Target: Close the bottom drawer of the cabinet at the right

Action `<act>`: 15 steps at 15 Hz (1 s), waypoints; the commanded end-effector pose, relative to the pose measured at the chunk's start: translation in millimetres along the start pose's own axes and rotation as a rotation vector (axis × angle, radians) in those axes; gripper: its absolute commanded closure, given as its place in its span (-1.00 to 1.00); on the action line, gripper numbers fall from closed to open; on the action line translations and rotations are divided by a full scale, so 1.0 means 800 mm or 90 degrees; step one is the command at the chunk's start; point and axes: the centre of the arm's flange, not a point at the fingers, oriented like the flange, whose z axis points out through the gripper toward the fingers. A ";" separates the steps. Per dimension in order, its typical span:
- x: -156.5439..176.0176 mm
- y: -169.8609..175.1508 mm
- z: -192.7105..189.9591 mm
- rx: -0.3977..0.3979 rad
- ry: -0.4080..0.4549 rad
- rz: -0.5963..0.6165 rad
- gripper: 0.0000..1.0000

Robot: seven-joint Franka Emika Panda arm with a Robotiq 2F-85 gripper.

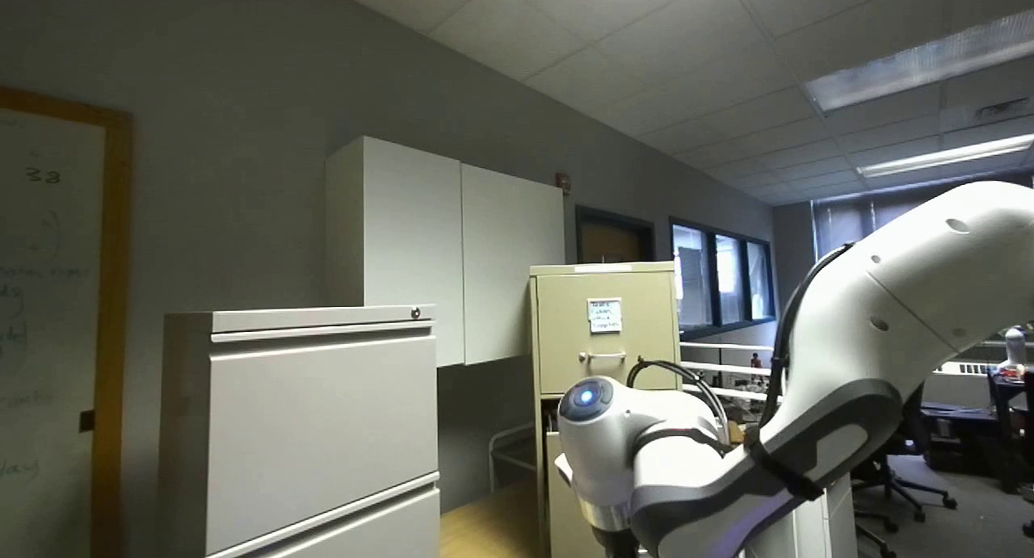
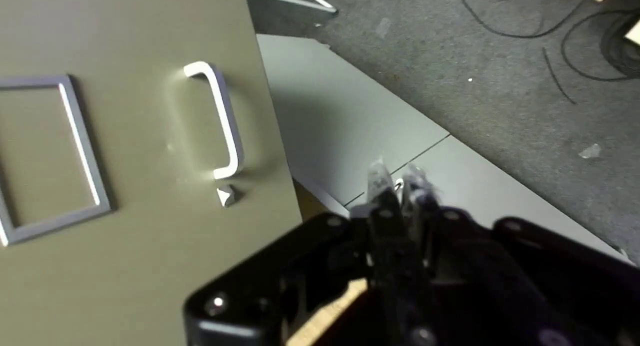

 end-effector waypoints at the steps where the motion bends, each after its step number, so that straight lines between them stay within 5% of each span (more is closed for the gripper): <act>1: 0.050 -0.025 0.041 -0.126 0.014 -0.017 1.00; 6: 0.067 -0.015 0.065 -0.289 0.088 0.000 1.00; 12: 0.062 0.060 0.114 -0.486 0.185 0.000 1.00; 15: 0.064 0.103 0.154 -0.532 0.199 0.019 1.00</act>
